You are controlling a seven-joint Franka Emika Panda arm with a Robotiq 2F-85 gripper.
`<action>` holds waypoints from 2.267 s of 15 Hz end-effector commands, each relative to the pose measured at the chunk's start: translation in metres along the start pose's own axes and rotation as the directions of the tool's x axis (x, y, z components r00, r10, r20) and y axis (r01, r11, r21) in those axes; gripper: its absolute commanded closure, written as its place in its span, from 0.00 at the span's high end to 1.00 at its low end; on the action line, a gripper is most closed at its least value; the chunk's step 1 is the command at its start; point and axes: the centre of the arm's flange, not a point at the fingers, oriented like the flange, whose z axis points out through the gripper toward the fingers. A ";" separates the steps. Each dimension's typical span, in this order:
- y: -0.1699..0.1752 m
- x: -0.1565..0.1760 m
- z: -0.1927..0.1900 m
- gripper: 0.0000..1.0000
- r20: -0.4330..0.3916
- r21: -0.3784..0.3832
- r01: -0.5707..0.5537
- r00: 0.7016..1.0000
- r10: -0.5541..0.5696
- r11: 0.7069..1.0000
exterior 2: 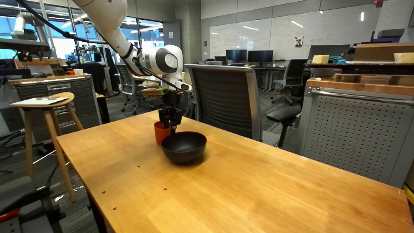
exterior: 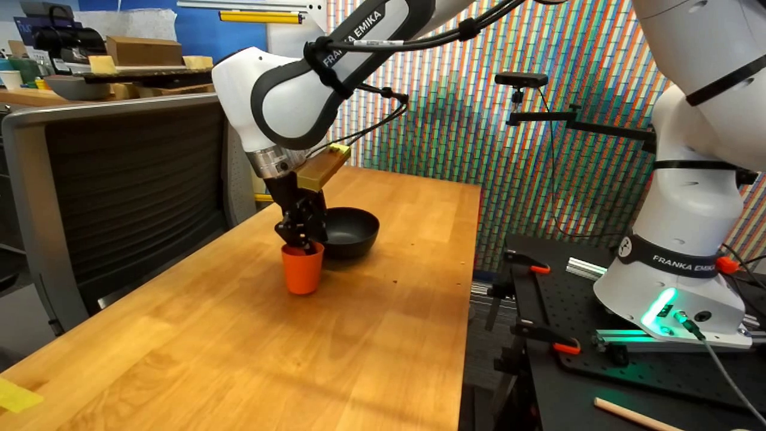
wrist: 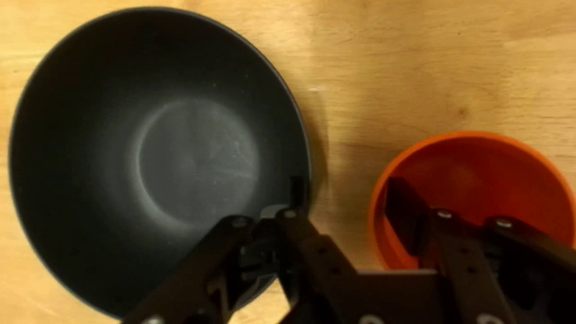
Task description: Move the bowl and cup towards you then put the cup in the bowl
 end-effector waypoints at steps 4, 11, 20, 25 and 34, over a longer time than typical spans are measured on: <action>-0.004 -0.005 0.000 0.05 0.089 0.210 -0.023 0.996 0.004 0.977; 0.004 -0.014 -0.016 0.07 0.092 0.225 -0.046 0.995 0.026 0.973; 0.012 -0.055 -0.104 0.07 0.001 0.130 0.013 1.000 -0.013 0.991; 0.020 -0.061 -0.066 0.06 0.065 0.080 -0.024 0.998 0.018 0.997; 0.021 -0.060 0.009 0.08 0.189 0.033 -0.024 0.982 0.017 0.999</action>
